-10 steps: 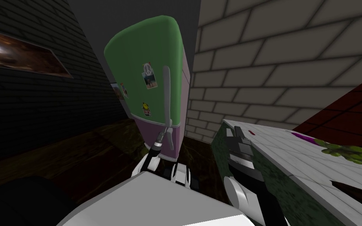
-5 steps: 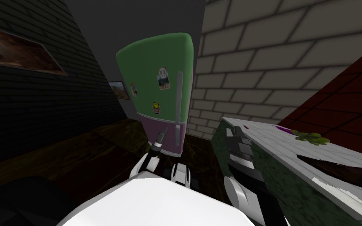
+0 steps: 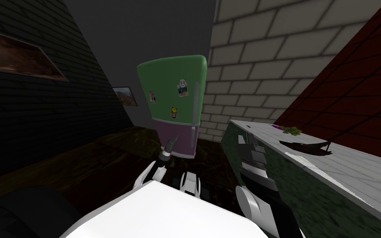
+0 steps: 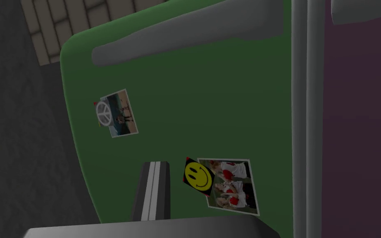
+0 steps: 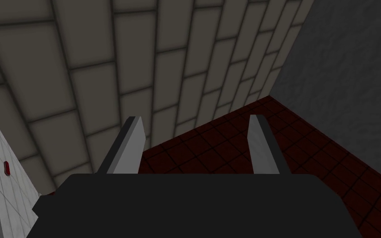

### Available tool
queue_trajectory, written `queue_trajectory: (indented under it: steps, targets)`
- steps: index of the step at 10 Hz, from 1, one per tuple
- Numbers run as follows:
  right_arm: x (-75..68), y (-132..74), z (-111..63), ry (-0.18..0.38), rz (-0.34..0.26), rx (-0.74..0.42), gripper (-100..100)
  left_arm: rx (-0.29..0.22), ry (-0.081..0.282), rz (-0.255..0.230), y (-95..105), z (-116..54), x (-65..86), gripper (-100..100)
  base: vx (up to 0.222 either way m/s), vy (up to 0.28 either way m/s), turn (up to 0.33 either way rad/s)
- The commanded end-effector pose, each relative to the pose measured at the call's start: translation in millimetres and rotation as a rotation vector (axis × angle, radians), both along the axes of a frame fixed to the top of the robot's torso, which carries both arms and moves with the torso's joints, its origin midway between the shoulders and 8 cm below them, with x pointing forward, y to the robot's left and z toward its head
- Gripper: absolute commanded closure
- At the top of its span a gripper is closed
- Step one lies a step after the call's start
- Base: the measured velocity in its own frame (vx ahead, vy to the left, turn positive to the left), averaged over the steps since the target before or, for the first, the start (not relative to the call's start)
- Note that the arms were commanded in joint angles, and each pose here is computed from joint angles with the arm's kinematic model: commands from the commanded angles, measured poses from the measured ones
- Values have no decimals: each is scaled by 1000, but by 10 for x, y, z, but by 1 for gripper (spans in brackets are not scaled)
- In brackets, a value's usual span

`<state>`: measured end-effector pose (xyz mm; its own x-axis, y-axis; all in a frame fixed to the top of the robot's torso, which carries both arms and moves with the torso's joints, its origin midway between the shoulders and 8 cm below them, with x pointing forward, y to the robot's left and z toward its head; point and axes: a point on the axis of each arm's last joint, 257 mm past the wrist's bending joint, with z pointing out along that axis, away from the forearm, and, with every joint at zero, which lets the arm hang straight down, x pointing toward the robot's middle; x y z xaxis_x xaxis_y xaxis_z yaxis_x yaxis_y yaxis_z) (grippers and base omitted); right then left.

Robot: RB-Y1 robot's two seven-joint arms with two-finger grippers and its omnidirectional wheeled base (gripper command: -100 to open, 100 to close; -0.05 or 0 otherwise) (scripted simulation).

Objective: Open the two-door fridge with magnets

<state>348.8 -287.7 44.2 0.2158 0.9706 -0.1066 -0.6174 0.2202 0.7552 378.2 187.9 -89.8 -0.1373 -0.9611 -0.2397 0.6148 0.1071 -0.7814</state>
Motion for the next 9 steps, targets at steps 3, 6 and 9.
queue_trajectory:
  steps: [3, 6, 9]
  targets:
    - [-1, 0, -2, 0, 0, 1, 0, -1, 2, 8, 45, 3, 50, -100, 53, -61, 36]
    - [-2, 0, -1, 0, 0, 1, 0, -2, 7, 69, 186, -29, 177, -100, 204, -212, 66]
    - [-2, 0, -1, 0, 0, 1, 0, -5, 14, 129, 327, -65, 295, -100, 180, -182, 68]
